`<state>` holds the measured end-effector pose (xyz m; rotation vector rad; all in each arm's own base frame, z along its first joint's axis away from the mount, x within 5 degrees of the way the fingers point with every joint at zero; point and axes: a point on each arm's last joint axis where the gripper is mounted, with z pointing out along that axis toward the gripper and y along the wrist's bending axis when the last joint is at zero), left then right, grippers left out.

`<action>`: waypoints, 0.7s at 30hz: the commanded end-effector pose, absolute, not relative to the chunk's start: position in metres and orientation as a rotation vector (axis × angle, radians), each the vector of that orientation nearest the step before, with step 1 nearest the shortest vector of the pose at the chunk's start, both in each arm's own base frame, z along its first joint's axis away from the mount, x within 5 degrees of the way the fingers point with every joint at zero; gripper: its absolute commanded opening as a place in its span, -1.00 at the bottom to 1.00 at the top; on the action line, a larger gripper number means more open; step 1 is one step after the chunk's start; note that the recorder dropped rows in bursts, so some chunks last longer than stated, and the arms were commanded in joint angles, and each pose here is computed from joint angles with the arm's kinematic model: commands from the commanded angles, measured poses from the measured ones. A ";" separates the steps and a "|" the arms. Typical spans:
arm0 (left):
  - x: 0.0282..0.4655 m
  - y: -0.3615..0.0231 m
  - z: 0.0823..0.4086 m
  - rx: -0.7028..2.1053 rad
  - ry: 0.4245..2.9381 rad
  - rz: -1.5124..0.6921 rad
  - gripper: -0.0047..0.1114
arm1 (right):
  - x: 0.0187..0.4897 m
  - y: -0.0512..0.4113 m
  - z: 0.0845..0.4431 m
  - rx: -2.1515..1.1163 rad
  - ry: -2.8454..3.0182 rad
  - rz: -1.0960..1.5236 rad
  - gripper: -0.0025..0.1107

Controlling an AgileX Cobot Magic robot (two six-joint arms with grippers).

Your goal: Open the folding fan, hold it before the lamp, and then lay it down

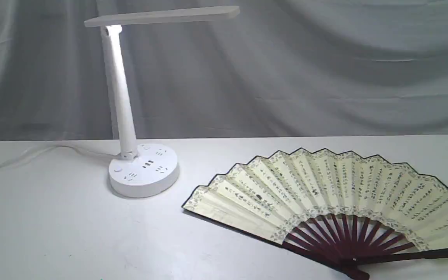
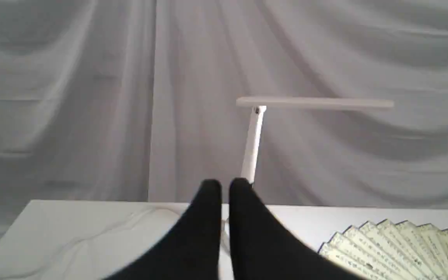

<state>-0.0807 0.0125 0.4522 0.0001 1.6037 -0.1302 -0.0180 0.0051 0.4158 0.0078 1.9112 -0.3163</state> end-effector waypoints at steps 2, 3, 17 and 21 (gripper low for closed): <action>-0.111 0.016 0.444 -0.001 1.509 -0.130 -0.87 | -0.048 0.011 0.411 0.014 1.839 -0.336 -0.96; -0.116 0.017 0.442 -0.002 1.495 -0.131 -0.87 | -0.054 0.012 0.409 0.016 1.822 -0.344 -0.96; -0.151 0.020 0.427 0.002 1.384 -0.153 -0.87 | -0.108 0.016 0.392 0.091 1.662 -0.446 -0.96; -0.151 0.020 0.427 0.002 1.384 -0.153 -0.87 | -0.108 0.015 0.392 0.094 1.660 -0.426 -0.96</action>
